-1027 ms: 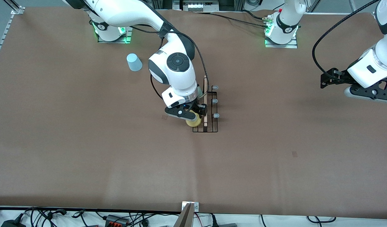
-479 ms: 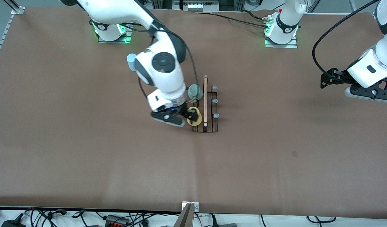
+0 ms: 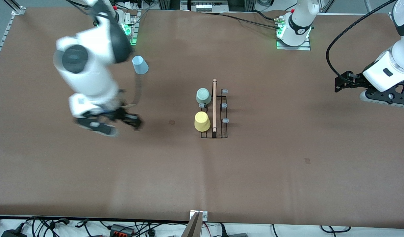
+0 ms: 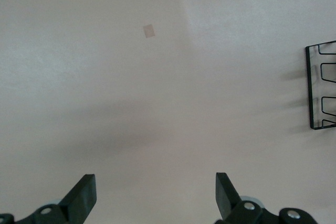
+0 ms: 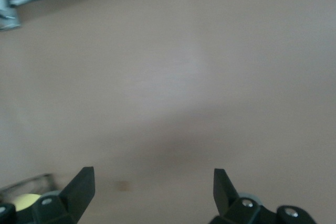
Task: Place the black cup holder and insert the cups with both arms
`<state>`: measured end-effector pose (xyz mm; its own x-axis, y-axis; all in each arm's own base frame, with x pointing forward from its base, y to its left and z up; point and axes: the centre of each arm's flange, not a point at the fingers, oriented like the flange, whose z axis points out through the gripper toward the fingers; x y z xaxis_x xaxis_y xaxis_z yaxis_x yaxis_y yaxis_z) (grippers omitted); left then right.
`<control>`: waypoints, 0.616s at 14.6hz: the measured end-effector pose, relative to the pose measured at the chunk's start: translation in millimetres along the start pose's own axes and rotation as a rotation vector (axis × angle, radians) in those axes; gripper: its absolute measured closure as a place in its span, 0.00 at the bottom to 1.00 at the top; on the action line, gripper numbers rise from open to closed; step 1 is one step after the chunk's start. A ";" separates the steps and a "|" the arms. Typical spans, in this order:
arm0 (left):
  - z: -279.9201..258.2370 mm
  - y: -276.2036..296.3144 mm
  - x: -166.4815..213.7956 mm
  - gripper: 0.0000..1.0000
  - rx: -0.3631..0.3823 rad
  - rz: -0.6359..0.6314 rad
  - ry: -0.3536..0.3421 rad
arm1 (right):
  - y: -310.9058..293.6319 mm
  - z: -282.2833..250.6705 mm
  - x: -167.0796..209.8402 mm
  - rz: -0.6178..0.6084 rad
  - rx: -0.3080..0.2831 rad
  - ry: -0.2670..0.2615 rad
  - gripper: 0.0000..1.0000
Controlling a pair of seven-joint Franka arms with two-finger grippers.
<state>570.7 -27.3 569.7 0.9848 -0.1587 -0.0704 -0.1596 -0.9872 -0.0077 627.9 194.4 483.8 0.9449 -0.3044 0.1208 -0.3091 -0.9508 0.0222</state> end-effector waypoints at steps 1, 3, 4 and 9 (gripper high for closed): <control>0.0 0.0 0.0 0.00 0.000 0.000 0.000 | 39.9 -4.0 10.1 -0.022 -0.027 -0.026 0.00; 0.0 -0.1 0.0 0.00 0.000 0.000 0.000 | 113.7 -14.3 29.7 -0.059 -0.059 -0.059 0.00; 0.0 -0.1 0.0 0.00 0.000 0.000 0.000 | 144.5 -21.2 38.7 -0.062 -0.060 -0.057 0.00; 0.0 -0.2 0.0 0.00 0.000 0.000 0.000 | 243.2 -65.7 52.8 0.070 0.027 -0.053 0.00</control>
<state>570.6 -27.1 569.6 0.9849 -0.1583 -0.0707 -0.1592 -0.9872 -0.0077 595.5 -49.0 560.8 0.9258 -0.3717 0.0681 -0.3719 -0.9282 -0.0113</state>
